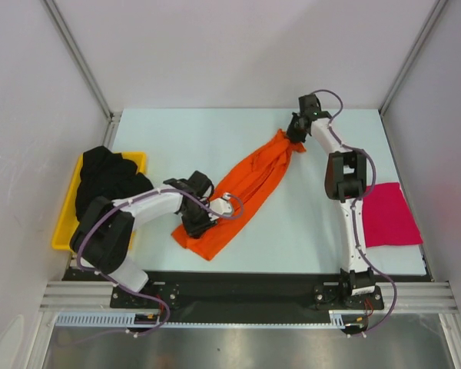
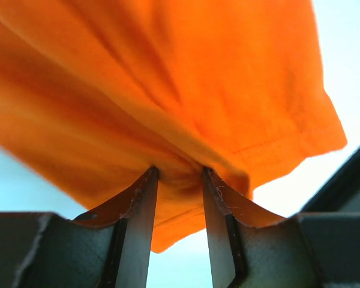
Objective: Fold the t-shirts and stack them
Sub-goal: Fold the tshirt
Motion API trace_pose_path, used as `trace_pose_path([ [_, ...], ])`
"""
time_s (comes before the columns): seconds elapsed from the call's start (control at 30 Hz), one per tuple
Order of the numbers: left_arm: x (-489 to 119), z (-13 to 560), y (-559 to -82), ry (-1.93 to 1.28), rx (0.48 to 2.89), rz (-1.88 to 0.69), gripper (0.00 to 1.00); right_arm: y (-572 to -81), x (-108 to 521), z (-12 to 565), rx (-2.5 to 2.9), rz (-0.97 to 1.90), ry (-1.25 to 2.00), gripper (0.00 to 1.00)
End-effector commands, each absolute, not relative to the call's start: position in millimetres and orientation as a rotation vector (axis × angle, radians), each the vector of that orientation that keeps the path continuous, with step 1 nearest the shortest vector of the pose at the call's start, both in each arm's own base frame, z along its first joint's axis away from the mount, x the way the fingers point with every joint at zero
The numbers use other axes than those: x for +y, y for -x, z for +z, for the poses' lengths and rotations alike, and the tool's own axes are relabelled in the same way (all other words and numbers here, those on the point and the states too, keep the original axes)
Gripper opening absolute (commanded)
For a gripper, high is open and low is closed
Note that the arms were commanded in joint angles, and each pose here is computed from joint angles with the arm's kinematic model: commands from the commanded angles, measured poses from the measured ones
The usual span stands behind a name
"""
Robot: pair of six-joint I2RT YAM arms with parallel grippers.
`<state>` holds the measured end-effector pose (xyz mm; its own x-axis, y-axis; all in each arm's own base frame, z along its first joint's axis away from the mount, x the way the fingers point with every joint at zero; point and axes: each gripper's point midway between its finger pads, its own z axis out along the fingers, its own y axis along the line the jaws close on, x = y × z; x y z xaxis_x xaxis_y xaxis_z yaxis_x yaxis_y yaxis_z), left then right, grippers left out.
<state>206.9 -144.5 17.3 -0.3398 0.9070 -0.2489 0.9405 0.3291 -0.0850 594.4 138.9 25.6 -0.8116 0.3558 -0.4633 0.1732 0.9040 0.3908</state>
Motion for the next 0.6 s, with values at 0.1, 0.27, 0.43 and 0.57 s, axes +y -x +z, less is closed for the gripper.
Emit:
trace_pose_path([
  [0.1,-204.5,25.4,-198.4,-1.637,2.448,-0.538,0.41,-652.3,170.4,32.7,2.324,0.511,-0.300,0.03],
  [0.27,-229.4,33.4,-179.9,-1.638,2.442,-0.622,0.43,-659.6,142.5,58.0,2.280,0.462,-0.253,0.24],
  [0.43,-222.7,42.8,-161.6,-1.644,2.406,-0.625,0.47,-645.2,90.7,118.5,2.248,0.325,-0.232,0.29],
  [0.57,-209.6,49.4,-152.5,-1.673,2.389,-0.597,0.53,-621.1,41.3,122.5,2.309,0.119,-0.229,0.29],
])
